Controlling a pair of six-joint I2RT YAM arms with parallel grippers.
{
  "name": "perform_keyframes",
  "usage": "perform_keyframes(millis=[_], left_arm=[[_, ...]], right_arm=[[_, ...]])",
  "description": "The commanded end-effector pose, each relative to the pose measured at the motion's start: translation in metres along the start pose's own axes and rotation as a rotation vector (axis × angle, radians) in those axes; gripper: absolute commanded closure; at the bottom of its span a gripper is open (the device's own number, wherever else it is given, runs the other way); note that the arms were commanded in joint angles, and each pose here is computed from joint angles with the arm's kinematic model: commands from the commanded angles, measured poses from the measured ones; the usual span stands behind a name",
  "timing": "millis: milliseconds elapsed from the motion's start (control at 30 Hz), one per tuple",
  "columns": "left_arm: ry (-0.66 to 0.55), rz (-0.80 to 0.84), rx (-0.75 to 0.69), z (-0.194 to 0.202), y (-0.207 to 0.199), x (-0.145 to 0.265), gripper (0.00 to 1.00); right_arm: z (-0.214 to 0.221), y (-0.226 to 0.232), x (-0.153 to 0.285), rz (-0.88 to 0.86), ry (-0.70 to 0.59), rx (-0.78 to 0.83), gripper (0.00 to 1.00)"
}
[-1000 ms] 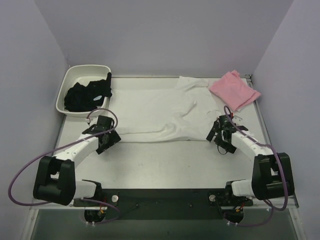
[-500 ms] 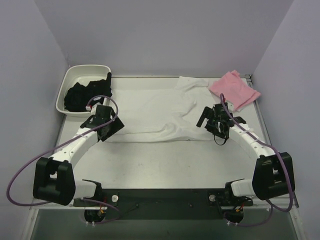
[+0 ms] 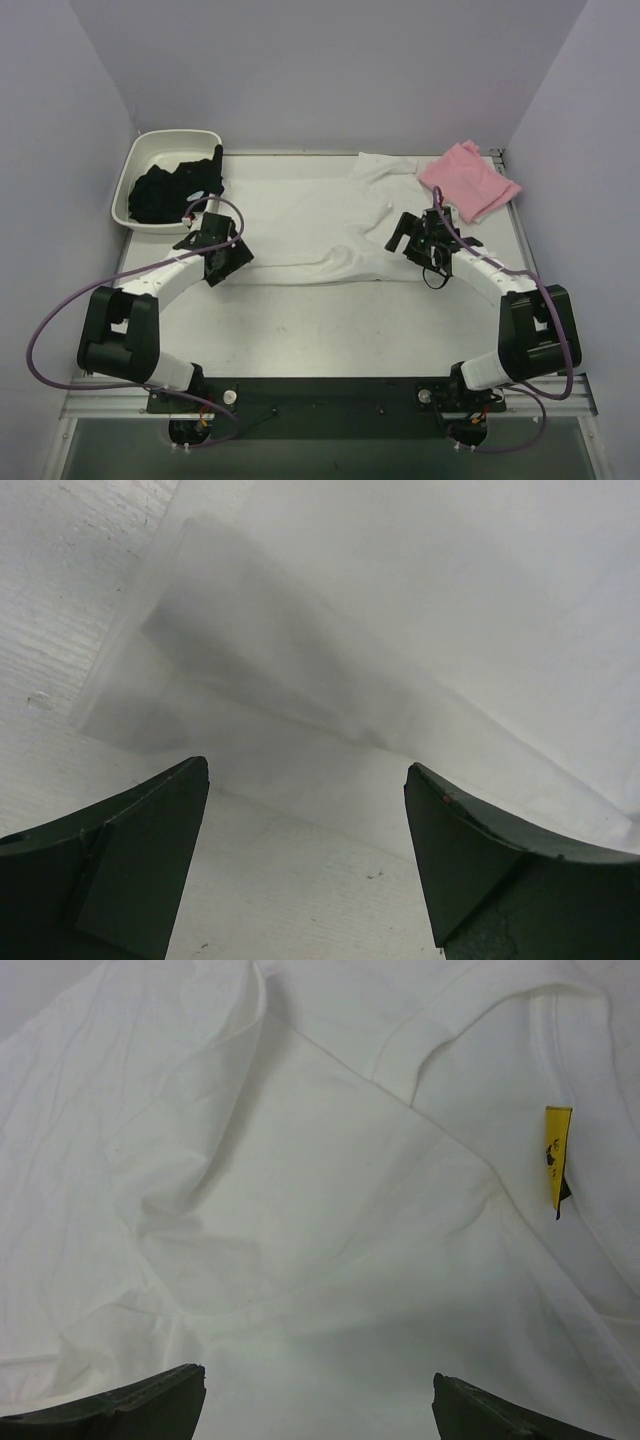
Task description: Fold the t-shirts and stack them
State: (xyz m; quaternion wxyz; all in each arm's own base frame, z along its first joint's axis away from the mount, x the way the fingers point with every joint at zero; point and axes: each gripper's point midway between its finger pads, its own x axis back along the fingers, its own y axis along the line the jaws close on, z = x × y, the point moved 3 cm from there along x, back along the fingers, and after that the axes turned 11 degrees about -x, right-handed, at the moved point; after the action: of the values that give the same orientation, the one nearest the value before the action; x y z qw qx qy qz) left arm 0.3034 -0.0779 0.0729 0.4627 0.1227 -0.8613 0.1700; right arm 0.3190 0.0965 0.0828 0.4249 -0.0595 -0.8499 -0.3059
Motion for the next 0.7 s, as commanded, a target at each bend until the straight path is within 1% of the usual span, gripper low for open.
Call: perform_keyframes(millis=[0,367,667], left_arm=[[-0.037,0.000,-0.005,-0.004,0.000,-0.008,0.11],[-0.007,-0.045,-0.014,0.017,0.013,-0.027,0.11],[0.028,-0.065,-0.005,0.041,0.031,-0.018,0.12]], right_arm=[[0.004,-0.012,-0.011,0.017,-0.006,0.006,0.00],[0.027,-0.036,-0.023,0.085,0.056,-0.031,0.01],[0.048,-0.065,-0.011,0.170,0.073,-0.043,0.02]])
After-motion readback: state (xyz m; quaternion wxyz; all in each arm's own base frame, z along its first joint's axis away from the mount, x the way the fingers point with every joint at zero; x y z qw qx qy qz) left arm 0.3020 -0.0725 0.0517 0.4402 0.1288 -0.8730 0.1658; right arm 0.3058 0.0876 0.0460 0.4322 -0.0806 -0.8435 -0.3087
